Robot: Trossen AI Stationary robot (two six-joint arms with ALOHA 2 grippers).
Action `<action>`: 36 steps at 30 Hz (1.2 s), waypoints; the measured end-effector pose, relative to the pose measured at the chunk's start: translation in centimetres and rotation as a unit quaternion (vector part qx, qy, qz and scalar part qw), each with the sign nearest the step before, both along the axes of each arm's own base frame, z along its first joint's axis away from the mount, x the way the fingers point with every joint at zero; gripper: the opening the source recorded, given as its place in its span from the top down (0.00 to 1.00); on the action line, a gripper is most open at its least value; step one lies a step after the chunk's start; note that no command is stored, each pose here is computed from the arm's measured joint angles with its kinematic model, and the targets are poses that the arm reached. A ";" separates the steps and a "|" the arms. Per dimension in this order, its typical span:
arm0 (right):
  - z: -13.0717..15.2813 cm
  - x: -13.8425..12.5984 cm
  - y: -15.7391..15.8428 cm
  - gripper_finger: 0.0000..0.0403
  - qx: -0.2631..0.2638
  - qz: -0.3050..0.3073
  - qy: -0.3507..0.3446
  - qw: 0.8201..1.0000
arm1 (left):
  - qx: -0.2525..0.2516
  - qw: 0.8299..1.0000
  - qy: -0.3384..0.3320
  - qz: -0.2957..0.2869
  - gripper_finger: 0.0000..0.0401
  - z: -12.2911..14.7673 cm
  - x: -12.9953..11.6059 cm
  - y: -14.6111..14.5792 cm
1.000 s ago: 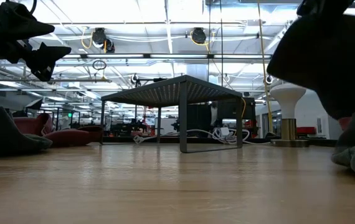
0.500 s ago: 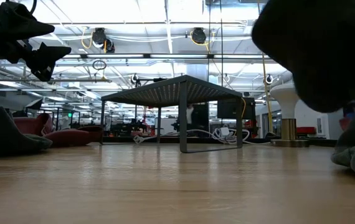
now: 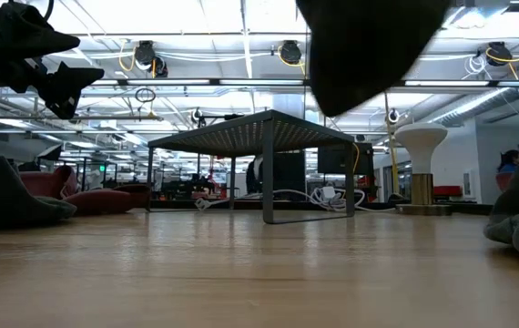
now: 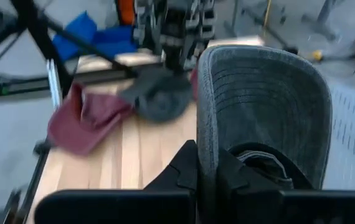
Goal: Pick & Place hat
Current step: Put the top black cap on the shelf
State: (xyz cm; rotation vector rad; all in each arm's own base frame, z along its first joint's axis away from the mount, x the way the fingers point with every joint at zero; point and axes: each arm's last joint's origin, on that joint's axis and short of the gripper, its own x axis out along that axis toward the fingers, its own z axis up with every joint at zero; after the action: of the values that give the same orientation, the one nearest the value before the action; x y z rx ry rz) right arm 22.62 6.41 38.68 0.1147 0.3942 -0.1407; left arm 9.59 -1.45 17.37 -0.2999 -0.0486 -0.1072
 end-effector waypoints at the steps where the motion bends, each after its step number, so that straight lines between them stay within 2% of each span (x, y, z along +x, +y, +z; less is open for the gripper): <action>1: 0.1 0.5 0.0 0.99 -0.005 -0.005 -0.011 1.000 | 0.000 1.000 0.000 0.000 0.40 0.0 0.0 0.0; 10: 0.1 4.3 -0.3 0.99 -0.029 -0.017 -0.087 0.996 | -0.001 1.000 0.000 0.018 0.40 0.0 0.0 0.1; 15: 0.0 6.0 -0.6 0.99 -0.036 -0.016 -0.122 0.992 | -0.018 1.000 -0.007 0.019 0.40 0.2 0.0 0.1; 23: 1.5 6.7 -1.7 0.99 0.007 0.086 -0.199 0.976 | -0.037 0.996 -0.082 -0.004 0.40 3.3 -0.7 0.1; 30: 3.0 6.7 -3.3 0.99 0.056 0.212 -0.271 0.937 | -0.059 0.991 -0.111 -0.046 0.40 7.6 -1.4 0.0; 36: 4.1 6.4 -4.5 0.99 0.072 0.279 -0.313 0.905 | 0.003 0.990 -0.131 -0.046 0.40 13.0 -0.8 -0.1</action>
State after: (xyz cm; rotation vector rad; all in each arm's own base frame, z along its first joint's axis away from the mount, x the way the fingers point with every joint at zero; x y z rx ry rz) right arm 29.04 1.94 42.73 0.1812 -0.2189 0.4892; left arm 8.76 -1.60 30.41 -0.2797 -0.2943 -0.2369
